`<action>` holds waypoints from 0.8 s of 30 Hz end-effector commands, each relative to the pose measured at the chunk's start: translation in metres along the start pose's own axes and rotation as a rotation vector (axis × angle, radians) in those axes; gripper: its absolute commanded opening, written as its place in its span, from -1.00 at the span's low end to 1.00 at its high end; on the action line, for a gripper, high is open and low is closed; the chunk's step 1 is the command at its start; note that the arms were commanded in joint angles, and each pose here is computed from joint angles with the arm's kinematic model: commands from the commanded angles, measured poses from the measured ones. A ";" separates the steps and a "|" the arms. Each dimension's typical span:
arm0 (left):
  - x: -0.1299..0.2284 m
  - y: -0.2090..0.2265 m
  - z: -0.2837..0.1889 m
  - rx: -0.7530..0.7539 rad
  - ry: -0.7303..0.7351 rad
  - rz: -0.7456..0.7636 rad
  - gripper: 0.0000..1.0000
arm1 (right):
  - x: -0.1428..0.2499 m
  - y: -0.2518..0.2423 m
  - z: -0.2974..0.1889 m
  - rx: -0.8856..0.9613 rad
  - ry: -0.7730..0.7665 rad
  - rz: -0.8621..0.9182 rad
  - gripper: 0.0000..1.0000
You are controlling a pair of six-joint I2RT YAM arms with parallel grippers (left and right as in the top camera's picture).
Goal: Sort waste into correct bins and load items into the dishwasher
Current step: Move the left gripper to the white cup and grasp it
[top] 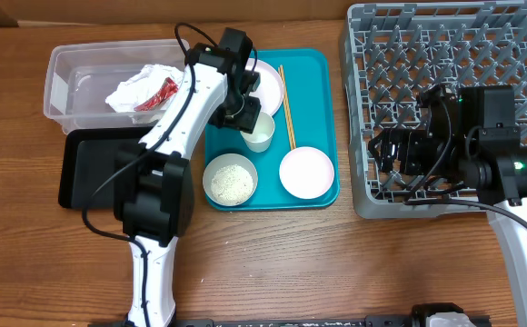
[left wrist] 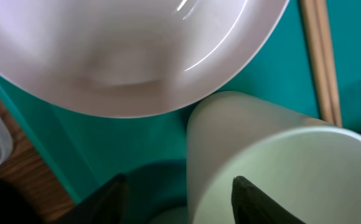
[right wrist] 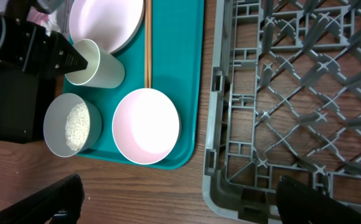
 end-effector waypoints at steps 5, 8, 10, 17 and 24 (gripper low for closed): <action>0.001 -0.005 0.014 0.032 0.038 -0.011 -0.14 | -0.007 0.002 -0.008 0.001 -0.035 -0.007 1.00; 0.001 -0.005 0.013 0.032 0.034 -0.014 -0.55 | -0.007 0.002 -0.008 0.001 -0.035 -0.007 1.00; -0.002 -0.003 0.009 0.033 0.026 -0.043 -0.92 | -0.007 0.002 -0.008 -0.003 -0.036 -0.007 1.00; -0.015 0.010 -0.056 0.293 -0.003 -0.062 -0.92 | -0.017 0.015 -0.008 -0.187 -0.100 -0.037 0.98; -0.001 0.034 -0.130 0.899 -0.032 0.055 -0.92 | -0.046 0.031 0.002 -0.540 -0.221 -0.135 0.84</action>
Point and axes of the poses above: each gripper's point midway between its finger pads, its own z axis out along the fingers, its own y axis along the line the jaws close on, x = y × z, the point moved 10 cm from there along -z, back along the fingers, and after that the axes turned 9 degrees about -z, right-handed, at the moved point
